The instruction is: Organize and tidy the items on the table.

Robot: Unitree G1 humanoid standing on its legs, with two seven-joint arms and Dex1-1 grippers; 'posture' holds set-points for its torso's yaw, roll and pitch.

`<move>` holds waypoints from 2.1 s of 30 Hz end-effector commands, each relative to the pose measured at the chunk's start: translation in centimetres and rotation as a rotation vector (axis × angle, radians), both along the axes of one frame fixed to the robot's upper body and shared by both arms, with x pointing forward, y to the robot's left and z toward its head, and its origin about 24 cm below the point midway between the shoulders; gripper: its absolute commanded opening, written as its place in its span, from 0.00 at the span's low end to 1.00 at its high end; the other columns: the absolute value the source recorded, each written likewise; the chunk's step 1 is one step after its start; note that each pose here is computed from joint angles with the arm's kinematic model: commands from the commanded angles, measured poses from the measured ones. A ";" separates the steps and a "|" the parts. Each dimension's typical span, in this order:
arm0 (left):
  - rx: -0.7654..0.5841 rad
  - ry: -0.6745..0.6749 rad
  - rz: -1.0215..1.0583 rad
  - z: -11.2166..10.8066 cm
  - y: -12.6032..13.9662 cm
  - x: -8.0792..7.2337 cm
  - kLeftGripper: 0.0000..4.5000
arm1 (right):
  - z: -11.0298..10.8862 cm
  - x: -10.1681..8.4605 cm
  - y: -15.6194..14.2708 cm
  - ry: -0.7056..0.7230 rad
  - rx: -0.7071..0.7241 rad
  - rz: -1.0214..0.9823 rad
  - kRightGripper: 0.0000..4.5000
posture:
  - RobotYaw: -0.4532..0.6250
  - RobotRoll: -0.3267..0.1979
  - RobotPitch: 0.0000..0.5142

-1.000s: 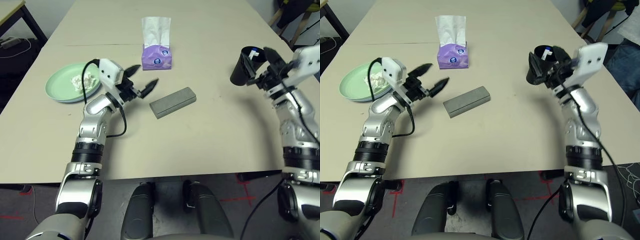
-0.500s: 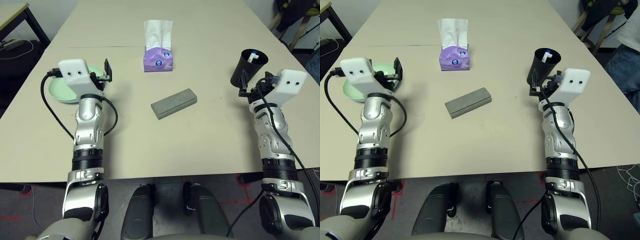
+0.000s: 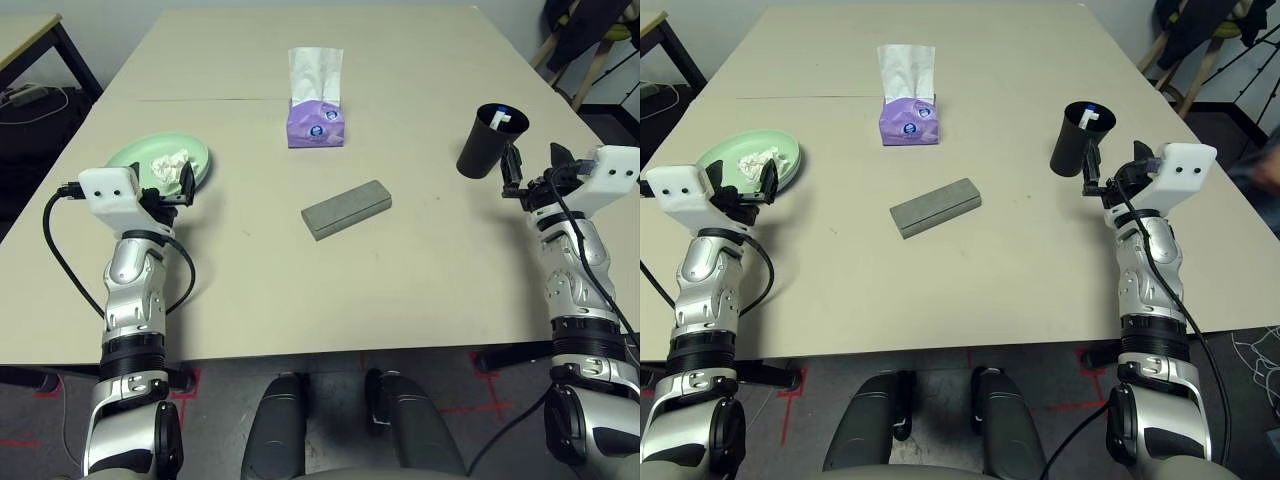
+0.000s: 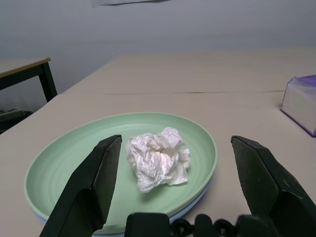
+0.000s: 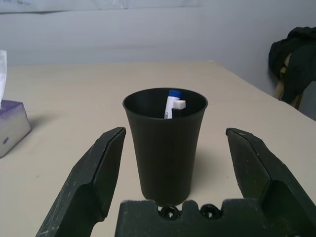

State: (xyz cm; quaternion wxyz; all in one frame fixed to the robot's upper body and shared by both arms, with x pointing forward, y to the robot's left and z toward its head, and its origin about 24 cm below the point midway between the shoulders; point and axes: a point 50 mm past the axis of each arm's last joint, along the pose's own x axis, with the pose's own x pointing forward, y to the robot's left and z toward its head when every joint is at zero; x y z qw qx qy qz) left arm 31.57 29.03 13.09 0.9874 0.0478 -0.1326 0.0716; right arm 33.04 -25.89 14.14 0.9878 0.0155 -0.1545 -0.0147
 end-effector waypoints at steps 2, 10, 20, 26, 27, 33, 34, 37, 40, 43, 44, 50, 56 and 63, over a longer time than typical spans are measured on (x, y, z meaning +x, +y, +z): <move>-0.014 0.053 -0.001 -0.8 0.1 0.2 1.00 | -0.4 -0.3 0.5 0.027 0.008 0.005 0.99 | 0.48 0.62 0.24; -0.031 0.065 -0.021 -0.7 0.1 0.2 1.00 | -0.3 -0.8 0.9 0.008 -0.014 0.022 0.99 | 0.47 0.62 0.23; -0.045 0.034 0.006 -0.4 -0.2 0.4 1.00 | -0.8 -1.8 0.0 0.026 0.025 -0.089 0.99 | 0.45 0.62 0.23; -0.054 0.034 0.009 -0.7 -0.8 0.6 1.00 | -0.8 -1.8 0.4 0.029 0.018 -0.087 0.99 | 0.44 0.62 0.24; -0.055 0.034 0.008 -0.7 -0.8 0.6 1.00 | -0.8 -1.8 0.6 0.031 0.011 -0.083 0.99 | 0.45 0.62 0.24; -0.060 0.031 0.000 -0.6 -1.0 0.8 1.00 | -0.8 -1.3 1.8 0.035 0.010 -0.052 0.99 | 0.45 0.62 0.23; -0.060 0.031 -0.001 -0.6 -1.0 0.8 1.00 | -0.9 -1.3 1.9 0.036 0.009 -0.051 0.99 | 0.45 0.62 0.23; -0.058 0.029 -0.005 -0.6 -1.0 0.9 1.00 | -0.8 -1.1 1.8 0.036 0.007 -0.058 0.99 | 0.46 0.62 0.22; -0.055 0.027 -0.003 -0.5 -0.8 0.8 1.00 | -0.7 -0.9 1.6 0.038 0.003 -0.060 0.99 | 0.46 0.62 0.22; -0.046 0.033 -0.009 -0.6 -0.6 0.6 1.00 | -0.5 -0.8 1.2 0.037 0.001 -0.019 0.99 | 0.47 0.62 0.23; -0.044 0.035 -0.016 -0.6 -0.5 0.6 1.00 | -0.4 -0.8 1.0 0.038 0.004 -0.003 0.99 | 0.47 0.62 0.23; -0.032 0.047 -0.028 -0.6 0.1 0.2 1.00 | -0.3 -0.7 0.3 0.053 -0.029 0.036 0.99 | 0.48 0.62 0.23; -0.030 0.045 -0.038 -0.5 0.2 0.0 1.00 | -0.4 -0.6 0.0 0.033 0.030 -0.013 0.99 | 0.48 0.62 0.25; -0.025 0.045 -0.027 -0.4 0.5 -0.1 1.00 | -0.4 -0.5 -0.3 0.045 0.001 -0.008 0.99 | 0.49 0.62 0.26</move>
